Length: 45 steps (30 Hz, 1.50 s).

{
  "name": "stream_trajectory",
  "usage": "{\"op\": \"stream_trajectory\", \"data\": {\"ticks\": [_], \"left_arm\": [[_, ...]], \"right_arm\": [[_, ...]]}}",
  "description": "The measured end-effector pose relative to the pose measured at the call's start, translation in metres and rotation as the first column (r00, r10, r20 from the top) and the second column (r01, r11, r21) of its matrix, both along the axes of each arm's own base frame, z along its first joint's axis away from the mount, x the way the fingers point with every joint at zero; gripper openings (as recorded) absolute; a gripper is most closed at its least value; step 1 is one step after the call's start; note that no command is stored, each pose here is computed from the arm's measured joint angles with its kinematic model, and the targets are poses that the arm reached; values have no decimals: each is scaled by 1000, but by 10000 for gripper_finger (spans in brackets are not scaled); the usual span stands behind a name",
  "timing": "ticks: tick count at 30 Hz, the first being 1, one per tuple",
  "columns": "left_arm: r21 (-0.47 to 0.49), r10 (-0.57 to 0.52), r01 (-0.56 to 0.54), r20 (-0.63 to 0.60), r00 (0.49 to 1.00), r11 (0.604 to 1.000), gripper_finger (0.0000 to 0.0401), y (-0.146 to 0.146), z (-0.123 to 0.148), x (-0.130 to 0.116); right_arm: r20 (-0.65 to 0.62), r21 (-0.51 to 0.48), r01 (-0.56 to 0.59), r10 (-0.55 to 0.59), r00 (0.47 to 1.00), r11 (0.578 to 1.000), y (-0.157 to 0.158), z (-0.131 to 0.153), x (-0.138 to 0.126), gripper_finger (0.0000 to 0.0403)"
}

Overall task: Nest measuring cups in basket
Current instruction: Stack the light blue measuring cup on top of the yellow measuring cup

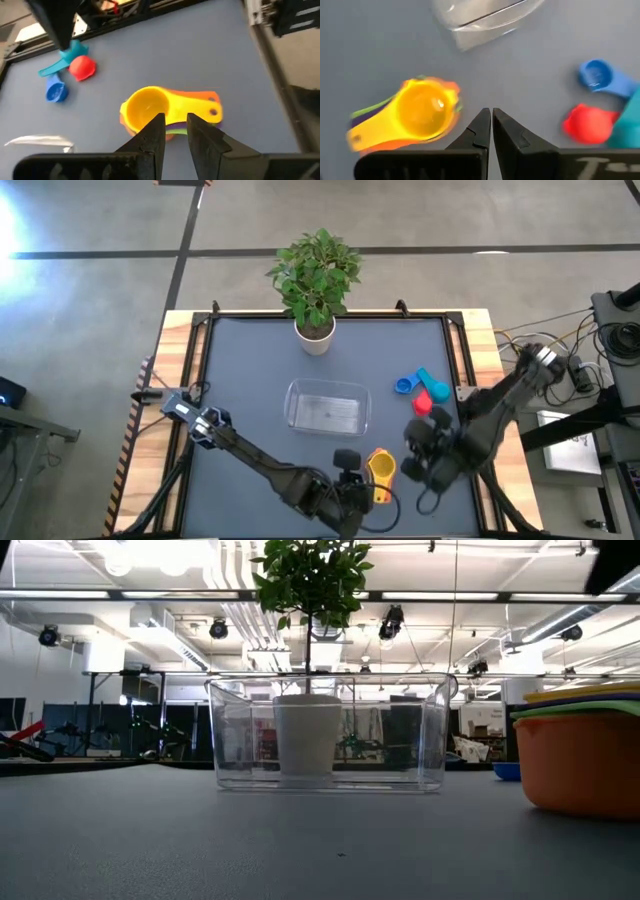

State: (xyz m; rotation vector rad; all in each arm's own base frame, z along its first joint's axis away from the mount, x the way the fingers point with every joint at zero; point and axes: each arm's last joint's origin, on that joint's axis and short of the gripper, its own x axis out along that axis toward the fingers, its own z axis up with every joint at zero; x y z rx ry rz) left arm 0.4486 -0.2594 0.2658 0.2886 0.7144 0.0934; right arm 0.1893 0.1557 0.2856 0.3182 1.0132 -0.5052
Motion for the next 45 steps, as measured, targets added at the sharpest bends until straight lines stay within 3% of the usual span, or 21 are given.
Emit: {"op": "stream_trajectory", "data": {"ticks": [7,12,18,24,30,34,39,45], "left_arm": [[46,53,-51,-52,997,998,62,26,-13,7],[-5,83,-83,14,996,997,57,54,-16,-2],[-197,62,-14,239,969,980,49,96,-11,-55],[-307,122,53,524,843,950,48,136,-19,-112],[-337,148,77,593,792,938,48,155,-35,-145],[-337,147,75,587,796,939,48,158,-41,-151],[-335,143,74,578,804,939,48,158,-43,-152],[-346,109,118,571,813,931,48,156,-43,-151]], "right_arm": [[48,22,75,-76,996,997,-70,-4,-31,8],[33,80,141,-144,989,987,-103,-21,-50,8],[-7,100,182,-182,983,978,-129,-31,-58,8],[-93,90,245,-237,967,965,-162,-34,-49,8],[-202,128,304,-276,940,944,-205,-46,-40,19],[-199,148,288,-257,946,946,-230,-52,-36,61],[-215,177,297,-258,942,938,-249,-63,-29,152],[-308,61,485,-445,841,873,-265,-82,-22,245]]}}
